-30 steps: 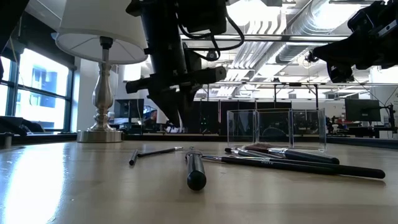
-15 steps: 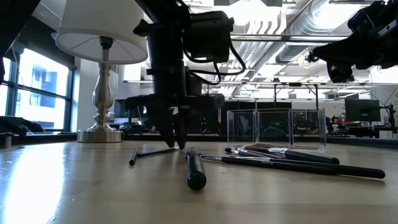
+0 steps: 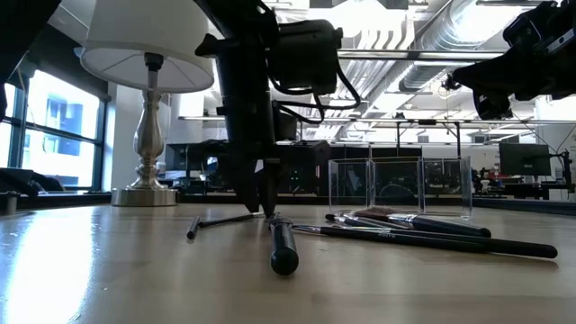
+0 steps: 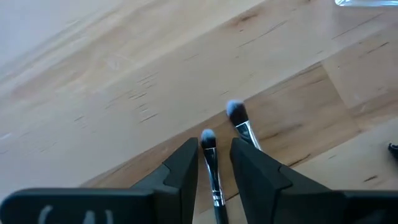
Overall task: Put items in baskets/containers
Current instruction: Put the black eyeshadow brush into the transparent organizer
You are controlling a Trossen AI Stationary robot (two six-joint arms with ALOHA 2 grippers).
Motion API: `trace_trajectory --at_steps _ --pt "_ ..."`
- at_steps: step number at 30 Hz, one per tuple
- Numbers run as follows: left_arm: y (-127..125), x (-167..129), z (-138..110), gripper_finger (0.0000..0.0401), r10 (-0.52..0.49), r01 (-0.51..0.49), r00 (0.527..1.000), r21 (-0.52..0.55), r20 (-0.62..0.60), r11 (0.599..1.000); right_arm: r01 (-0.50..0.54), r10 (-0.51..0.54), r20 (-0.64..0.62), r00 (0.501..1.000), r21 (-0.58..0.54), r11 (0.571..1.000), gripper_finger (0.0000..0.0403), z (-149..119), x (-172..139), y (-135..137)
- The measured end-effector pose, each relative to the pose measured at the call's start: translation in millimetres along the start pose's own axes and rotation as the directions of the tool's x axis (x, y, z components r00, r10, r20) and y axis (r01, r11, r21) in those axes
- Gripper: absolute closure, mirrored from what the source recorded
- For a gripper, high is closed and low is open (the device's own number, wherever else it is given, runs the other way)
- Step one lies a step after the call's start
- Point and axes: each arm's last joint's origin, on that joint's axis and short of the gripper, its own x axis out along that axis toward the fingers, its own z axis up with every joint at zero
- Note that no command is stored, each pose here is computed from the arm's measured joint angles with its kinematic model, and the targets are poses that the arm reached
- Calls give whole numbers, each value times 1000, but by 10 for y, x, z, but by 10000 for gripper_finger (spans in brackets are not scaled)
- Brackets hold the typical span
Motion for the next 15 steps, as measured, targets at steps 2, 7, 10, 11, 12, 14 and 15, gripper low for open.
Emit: trace_trajectory --at_steps 2,7,10,11,12,14,15 --pt "-3 2 -1 302 -8 8 1000 -1 -13 1000 1 -1 0 1000 0 1000 398 0 0 0" --pt "-16 68 -24 308 6 -6 1000 -1 -5 1000 0 0 0 1000 0 1000 398 0 0 0" --pt "-21 72 -24 335 2 -3 1000 -2 -5 1000 0 0 0 1000 0 1000 398 0 0 0" --pt "-24 74 -24 348 0 0 1000 -3 -5 1000 0 0 0 1000 0 1000 398 0 0 0" --pt "-27 74 -23 362 -4 4 1000 -4 -6 1000 0 0 0 1000 0 1000 398 0 0 0" --pt "-27 78 -27 387 -4 4 1000 -3 -9 1000 1 -1 0 1000 0 1000 398 0 0 0" --pt "-28 79 -28 392 -4 4 1000 -3 -10 1000 0 0 0 1000 0 1000 398 0 0 0"
